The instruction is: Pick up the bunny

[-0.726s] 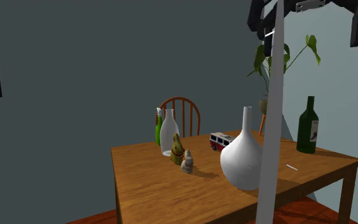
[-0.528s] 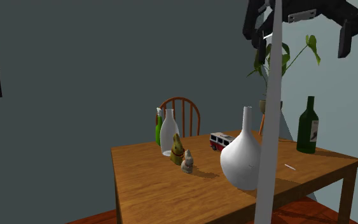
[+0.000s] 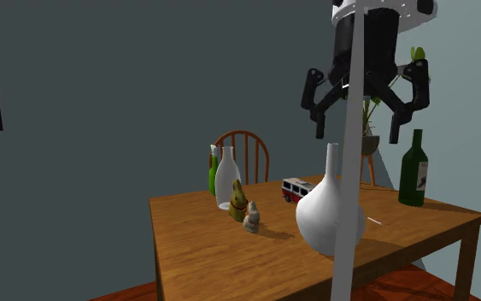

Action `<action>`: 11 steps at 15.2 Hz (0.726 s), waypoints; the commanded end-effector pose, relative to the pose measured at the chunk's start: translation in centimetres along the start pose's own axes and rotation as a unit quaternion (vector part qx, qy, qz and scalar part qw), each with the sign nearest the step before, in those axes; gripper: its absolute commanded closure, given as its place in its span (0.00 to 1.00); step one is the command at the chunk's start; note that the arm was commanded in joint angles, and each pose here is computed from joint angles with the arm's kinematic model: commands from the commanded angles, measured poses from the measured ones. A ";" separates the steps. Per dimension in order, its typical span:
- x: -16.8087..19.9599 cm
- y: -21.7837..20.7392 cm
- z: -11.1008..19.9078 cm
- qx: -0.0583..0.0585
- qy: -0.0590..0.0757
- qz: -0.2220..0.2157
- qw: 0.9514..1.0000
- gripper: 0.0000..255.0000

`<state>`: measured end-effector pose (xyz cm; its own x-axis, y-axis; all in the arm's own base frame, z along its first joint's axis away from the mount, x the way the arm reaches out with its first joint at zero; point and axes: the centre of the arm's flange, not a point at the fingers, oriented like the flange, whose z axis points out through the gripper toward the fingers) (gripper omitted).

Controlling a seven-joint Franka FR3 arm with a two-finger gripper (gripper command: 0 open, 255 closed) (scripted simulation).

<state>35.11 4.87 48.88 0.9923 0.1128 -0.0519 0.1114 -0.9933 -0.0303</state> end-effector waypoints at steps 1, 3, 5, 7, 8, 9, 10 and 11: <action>1.5 -1.4 1.5 0.004 0.009 -0.012 1.000 0.00; 2.9 -2.6 3.1 0.007 0.017 -0.023 1.000 0.00; 4.3 -3.8 4.6 0.010 0.024 -0.035 0.999 0.00; 5.7 -5.1 6.2 0.014 0.032 -0.046 0.998 0.00; 6.4 -5.7 7.0 0.015 0.036 -0.052 0.998 0.00; 7.1 -6.4 7.7 0.017 0.040 -0.058 0.997 0.00; 7.8 -7.1 8.5 0.019 0.043 -0.063 0.997 0.00; 8.5 -7.8 9.2 0.020 0.047 -0.069 0.996 0.00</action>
<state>41.62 13.11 40.47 0.9716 0.2333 0.0389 0.2355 -0.9695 -0.0679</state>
